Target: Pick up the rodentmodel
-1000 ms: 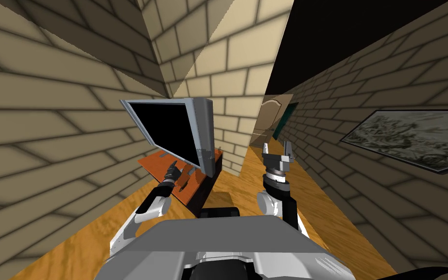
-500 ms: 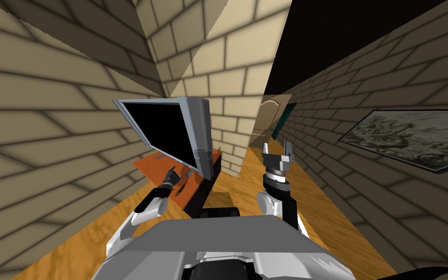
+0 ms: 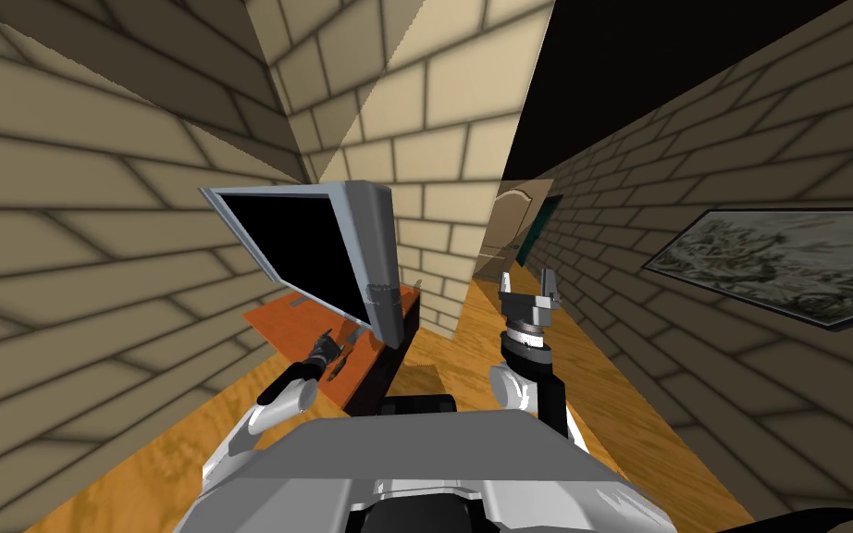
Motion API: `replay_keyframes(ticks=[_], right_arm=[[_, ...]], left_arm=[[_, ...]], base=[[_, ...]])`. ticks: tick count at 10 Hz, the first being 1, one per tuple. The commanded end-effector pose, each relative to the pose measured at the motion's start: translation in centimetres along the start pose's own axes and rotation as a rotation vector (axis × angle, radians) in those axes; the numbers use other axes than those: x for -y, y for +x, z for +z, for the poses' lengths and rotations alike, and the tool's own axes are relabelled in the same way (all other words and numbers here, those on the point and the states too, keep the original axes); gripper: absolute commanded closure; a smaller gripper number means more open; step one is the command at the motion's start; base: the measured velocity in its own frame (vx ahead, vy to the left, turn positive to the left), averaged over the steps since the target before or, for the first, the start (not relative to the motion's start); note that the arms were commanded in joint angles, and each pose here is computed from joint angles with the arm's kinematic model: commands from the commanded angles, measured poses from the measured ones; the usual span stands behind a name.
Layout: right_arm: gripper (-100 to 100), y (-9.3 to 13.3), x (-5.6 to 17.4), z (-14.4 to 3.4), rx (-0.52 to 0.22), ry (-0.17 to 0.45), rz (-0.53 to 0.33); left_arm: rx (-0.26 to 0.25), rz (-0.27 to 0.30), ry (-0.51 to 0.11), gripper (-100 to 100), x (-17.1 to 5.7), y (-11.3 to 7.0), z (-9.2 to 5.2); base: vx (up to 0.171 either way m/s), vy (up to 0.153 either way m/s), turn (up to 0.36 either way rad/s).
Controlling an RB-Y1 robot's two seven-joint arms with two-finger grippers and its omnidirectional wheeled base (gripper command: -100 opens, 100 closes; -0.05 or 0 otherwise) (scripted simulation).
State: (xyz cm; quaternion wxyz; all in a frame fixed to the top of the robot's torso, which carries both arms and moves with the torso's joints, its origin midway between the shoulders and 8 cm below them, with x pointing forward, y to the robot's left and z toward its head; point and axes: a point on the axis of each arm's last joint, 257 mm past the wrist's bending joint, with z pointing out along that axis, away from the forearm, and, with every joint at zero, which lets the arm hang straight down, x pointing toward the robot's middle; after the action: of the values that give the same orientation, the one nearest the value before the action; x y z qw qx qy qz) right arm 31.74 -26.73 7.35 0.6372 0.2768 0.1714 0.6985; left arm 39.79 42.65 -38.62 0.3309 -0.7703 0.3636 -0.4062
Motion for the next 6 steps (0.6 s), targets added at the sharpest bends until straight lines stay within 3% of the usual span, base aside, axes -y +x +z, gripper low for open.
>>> replay_keyframes(ticks=[1, 2, 5, 6], right_arm=[[0, 0.0, 0.0, 0.0, 0.000, 0.000, 0.000], [0, 0.0, 0.0, 0.0, 0.000, 0.000, 0.000], [0, 0.0, 0.0, 0.0, 0.000, 0.000, 0.000], [0, 0.0, 0.0, 0.0, 0.000, 0.000, 0.000]], left_arm=[[0.042, -0.060, -0.058, -100, -1.5, -2.0, 0.3], [0.049, -0.061, -0.081, -100, -2.1, -2.2, 0.2], [0.126, -0.163, -0.182, -100, -5.1, -5.7, 0.2], [0.133, -0.163, -0.202, -100, -5.6, -5.8, 0.0]], base=[[0.053, -0.018, -0.033], [0.045, -0.018, -0.023], [0.053, -0.006, -0.026], [0.051, -0.014, -0.013]])
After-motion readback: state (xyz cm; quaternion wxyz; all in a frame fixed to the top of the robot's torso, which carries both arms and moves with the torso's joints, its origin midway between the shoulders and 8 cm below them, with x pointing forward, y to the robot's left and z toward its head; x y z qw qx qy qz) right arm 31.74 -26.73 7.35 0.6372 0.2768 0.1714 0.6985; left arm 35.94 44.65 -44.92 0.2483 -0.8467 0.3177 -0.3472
